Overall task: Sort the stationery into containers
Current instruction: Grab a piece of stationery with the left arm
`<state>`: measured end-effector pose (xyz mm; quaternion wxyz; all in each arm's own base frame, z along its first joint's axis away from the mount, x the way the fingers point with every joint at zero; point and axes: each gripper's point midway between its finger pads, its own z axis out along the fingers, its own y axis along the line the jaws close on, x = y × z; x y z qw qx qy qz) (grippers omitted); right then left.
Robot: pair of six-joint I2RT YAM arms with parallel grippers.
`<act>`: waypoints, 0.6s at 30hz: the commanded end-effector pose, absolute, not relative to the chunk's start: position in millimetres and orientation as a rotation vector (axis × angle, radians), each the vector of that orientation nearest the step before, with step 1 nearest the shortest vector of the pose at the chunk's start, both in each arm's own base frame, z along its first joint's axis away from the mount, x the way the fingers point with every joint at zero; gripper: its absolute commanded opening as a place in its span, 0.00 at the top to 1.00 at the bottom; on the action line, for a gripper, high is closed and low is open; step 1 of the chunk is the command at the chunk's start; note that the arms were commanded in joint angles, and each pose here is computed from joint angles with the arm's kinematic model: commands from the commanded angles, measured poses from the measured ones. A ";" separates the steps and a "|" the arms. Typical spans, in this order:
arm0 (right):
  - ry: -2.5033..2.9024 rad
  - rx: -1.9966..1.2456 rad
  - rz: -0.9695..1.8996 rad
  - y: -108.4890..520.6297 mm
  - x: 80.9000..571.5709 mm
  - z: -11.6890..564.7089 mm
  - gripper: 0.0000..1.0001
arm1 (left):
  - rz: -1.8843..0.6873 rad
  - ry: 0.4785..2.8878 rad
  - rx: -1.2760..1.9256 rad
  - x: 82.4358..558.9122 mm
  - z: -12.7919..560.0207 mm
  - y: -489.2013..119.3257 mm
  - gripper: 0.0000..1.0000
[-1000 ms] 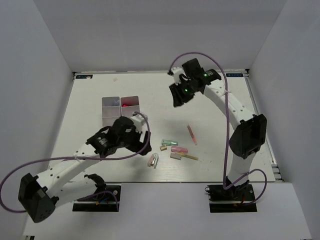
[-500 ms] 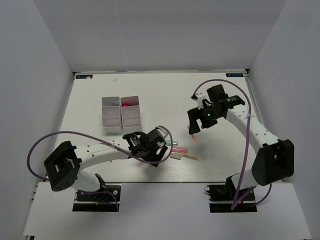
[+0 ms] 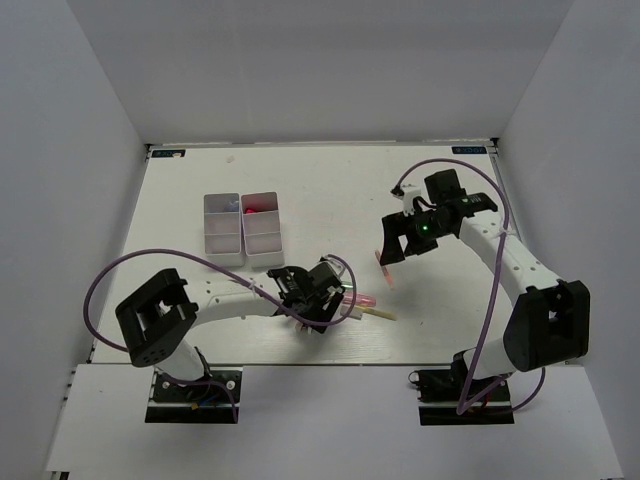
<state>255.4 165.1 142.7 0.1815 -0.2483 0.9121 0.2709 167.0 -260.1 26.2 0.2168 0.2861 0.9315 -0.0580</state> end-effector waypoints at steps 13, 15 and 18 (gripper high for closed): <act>2.535 -0.652 0.866 165.6 255.6 152.2 0.10 | -0.160 2.553 0.760 171.6 30.7 -263.7 0.84; 2.533 -0.649 0.873 165.5 255.2 152.3 0.10 | -0.159 2.547 0.756 172.5 35.0 -263.7 0.86; 2.531 -0.645 0.872 163.9 255.4 152.3 0.10 | -0.155 2.500 0.711 181.7 58.4 -258.3 0.87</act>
